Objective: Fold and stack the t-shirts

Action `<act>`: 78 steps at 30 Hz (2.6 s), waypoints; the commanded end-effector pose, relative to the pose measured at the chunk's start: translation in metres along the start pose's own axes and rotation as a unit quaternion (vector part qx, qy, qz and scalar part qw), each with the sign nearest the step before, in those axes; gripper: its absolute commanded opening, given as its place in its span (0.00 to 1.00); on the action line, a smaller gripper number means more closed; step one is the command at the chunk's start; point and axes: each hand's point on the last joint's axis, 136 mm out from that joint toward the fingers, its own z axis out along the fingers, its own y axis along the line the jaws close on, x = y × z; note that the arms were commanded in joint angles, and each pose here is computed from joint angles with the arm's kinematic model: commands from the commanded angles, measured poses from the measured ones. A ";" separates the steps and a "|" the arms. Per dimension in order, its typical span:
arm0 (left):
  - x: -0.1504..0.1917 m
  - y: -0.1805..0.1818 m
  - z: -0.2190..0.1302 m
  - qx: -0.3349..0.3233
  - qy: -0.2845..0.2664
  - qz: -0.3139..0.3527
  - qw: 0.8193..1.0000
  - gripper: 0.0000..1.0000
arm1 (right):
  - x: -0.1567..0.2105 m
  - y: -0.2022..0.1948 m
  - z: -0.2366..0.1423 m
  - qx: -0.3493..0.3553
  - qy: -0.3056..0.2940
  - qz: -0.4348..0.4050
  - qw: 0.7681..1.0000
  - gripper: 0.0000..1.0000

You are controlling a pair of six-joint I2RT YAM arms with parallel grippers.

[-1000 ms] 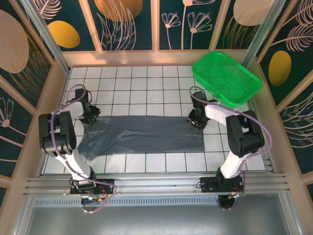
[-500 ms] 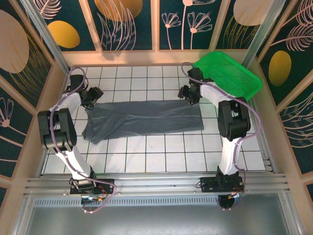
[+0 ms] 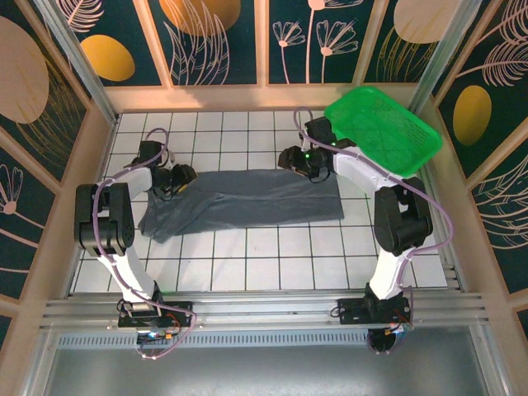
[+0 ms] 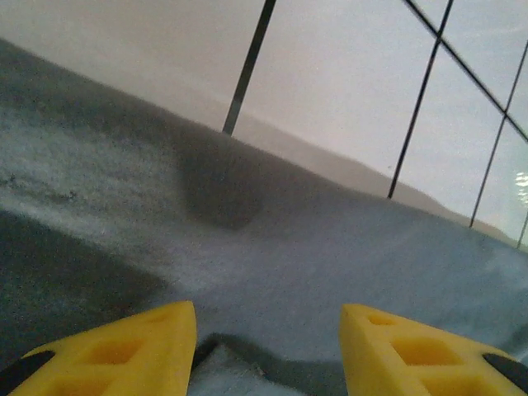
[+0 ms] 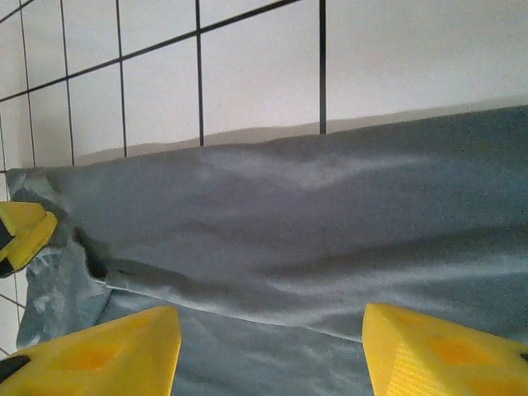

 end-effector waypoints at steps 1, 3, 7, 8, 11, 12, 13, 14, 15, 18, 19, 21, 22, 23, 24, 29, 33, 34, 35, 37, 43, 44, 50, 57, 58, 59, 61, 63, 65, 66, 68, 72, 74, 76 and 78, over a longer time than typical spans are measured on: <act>0.017 0.006 0.007 -0.006 0.019 0.024 1.000 0.49 | -0.003 0.018 -0.016 -0.030 -0.016 0.002 0.999 0.61; 0.023 0.009 0.009 -0.007 0.024 0.027 0.999 0.49 | -0.003 0.018 -0.017 -0.032 -0.016 0.005 0.999 0.61; 0.031 0.009 0.011 -0.010 0.032 0.036 0.999 0.47 | -0.003 0.021 -0.017 -0.036 -0.015 0.008 0.999 0.61; 0.032 0.008 0.010 -0.012 0.032 0.038 0.999 0.46 | -0.003 0.021 -0.018 -0.037 -0.016 0.009 0.999 0.61; 0.031 0.006 0.004 -0.014 0.020 0.041 0.999 0.40 | -0.002 0.020 -0.017 -0.036 -0.014 0.010 0.999 0.61; 0.030 0.004 0.001 -0.013 0.016 0.042 0.999 0.37 | -0.002 0.020 -0.017 -0.036 -0.013 0.011 0.999 0.61; 0.030 0.003 -0.003 -0.013 0.012 0.042 0.999 0.34 | -0.001 0.021 -0.017 -0.037 -0.013 0.010 0.999 0.61; 0.030 0.002 -0.005 -0.012 0.010 0.043 0.999 0.30 | -0.001 0.020 -0.016 -0.036 -0.013 0.010 0.999 0.61; 0.030 -0.001 -0.008 -0.009 0.007 0.044 0.999 0.27 | -0.001 0.020 -0.017 -0.036 -0.013 0.010 0.999 0.61; 0.035 -0.006 -0.019 -0.006 0.004 0.046 0.999 0.21 | 0.002 0.019 -0.018 -0.035 -0.012 0.011 0.999 0.60; 0.038 -0.007 -0.022 -0.004 0.004 0.047 0.999 0.21 | 0.003 0.019 -0.018 -0.035 -0.012 0.011 0.999 0.60; 0.044 -0.011 -0.027 0.002 0.006 0.044 0.999 0.15 | 0.005 0.017 -0.018 -0.033 -0.011 0.012 0.999 0.60; 0.048 -0.012 -0.029 0.006 0.009 0.042 0.999 0.11 | 0.006 0.016 -0.018 -0.033 -0.011 0.013 0.999 0.60; 0.053 -0.013 -0.031 0.010 0.014 0.039 0.999 0.07 | 0.007 0.015 -0.019 -0.032 -0.010 0.014 0.999 0.60; 0.059 -0.014 -0.032 0.015 0.019 0.035 0.999 0.02 | 0.008 0.015 -0.019 -0.032 -0.010 0.013 0.999 0.60; 0.087 -0.017 -0.035 0.026 0.046 0.023 0.998 0.00 | 0.009 0.013 -0.020 -0.031 -0.011 0.014 0.999 0.60; 0.103 -0.023 -0.040 0.039 0.053 0.006 0.998 0.00 | 0.010 0.013 -0.019 -0.031 -0.010 0.014 0.999 0.60; 0.106 -0.025 -0.042 0.043 0.051 0.004 0.998 0.00 | 0.010 0.012 -0.019 -0.031 -0.009 0.015 0.999 0.60; 0.110 -0.029 -0.043 0.047 0.053 0.002 0.998 0.00 | 0.011 0.012 -0.019 -0.031 -0.009 0.015 0.999 0.60; 0.116 -0.037 -0.047 0.055 0.054 -0.002 0.997 0.00 | 0.012 0.011 -0.018 -0.031 -0.008 0.015 0.999 0.60; 0.145 -0.052 -0.050 0.073 0.076 -0.030 0.994 0.00 | 0.013 0.010 -0.020 -0.031 -0.009 0.016 0.999 0.60; 0.152 -0.052 -0.048 0.072 0.085 -0.031 0.993 0.00 | 0.015 0.009 -0.019 -0.030 -0.007 0.017 0.999 0.60; 0.187 -0.040 -0.041 0.055 0.137 -0.021 0.989 0.00 | 0.018 0.006 -0.017 -0.029 -0.003 0.021 0.999 0.60; 0.184 -0.041 -0.048 0.026 0.159 0.042 0.986 0.67 | 0.021 0.003 -0.011 -0.028 0.007 0.029 0.999 0.60; 0.178 -0.039 -0.050 0.008 0.151 0.053 0.987 0.67 | 0.021 0.005 -0.010 -0.030 0.008 0.028 0.999 0.60; 0.168 -0.037 -0.052 -0.014 0.137 0.063 0.988 0.66 | 0.020 0.006 -0.010 -0.031 0.007 0.028 0.999 0.60; 0.146 -0.019 -0.058 -0.075 0.104 0.053 0.990 0.58 | 0.019 0.008 -0.009 -0.032 0.008 0.024 0.999 0.60; 0.123 0.013 -0.067 -0.125 0.073 0.004 0.989 0.45 | 0.019 0.014 -0.009 -0.036 0.009 0.012 0.999 0.60; 0.104 0.047 -0.077 -0.161 0.042 -0.050 0.985 0.42 | 0.020 0.020 -0.008 -0.037 0.011 -0.003 0.999 0.60; 0.097 0.059 -0.081 -0.171 0.029 -0.068 0.982 0.44 | 0.020 0.023 -0.008 -0.037 0.012 -0.008 0.999 0.60; 0.084 0.078 -0.087 -0.199 0.006 -0.081 0.977 0.45 | 0.022 0.025 -0.009 -0.039 0.014 -0.011 0.999 0.60; 0.069 0.099 -0.088 -0.214 -0.013 -0.097 0.972 0.51 | 0.026 0.031 -0.009 -0.057 0.019 -0.013 0.998 0.60; 0.064 0.109 -0.087 -0.222 -0.016 -0.102 0.970 0.52 | 0.030 0.042 -0.012 -0.086 0.028 -0.024 0.996 0.60; 0.063 0.116 -0.084 -0.225 -0.013 -0.104 0.969 0.51 | 0.034 0.055 -0.013 -0.120 0.040 -0.037 0.991 0.60; 0.064 0.120 -0.081 -0.230 -0.006 -0.101 0.968 0.51 | 0.036 0.063 -0.016 -0.136 0.044 -0.046 0.989 0.60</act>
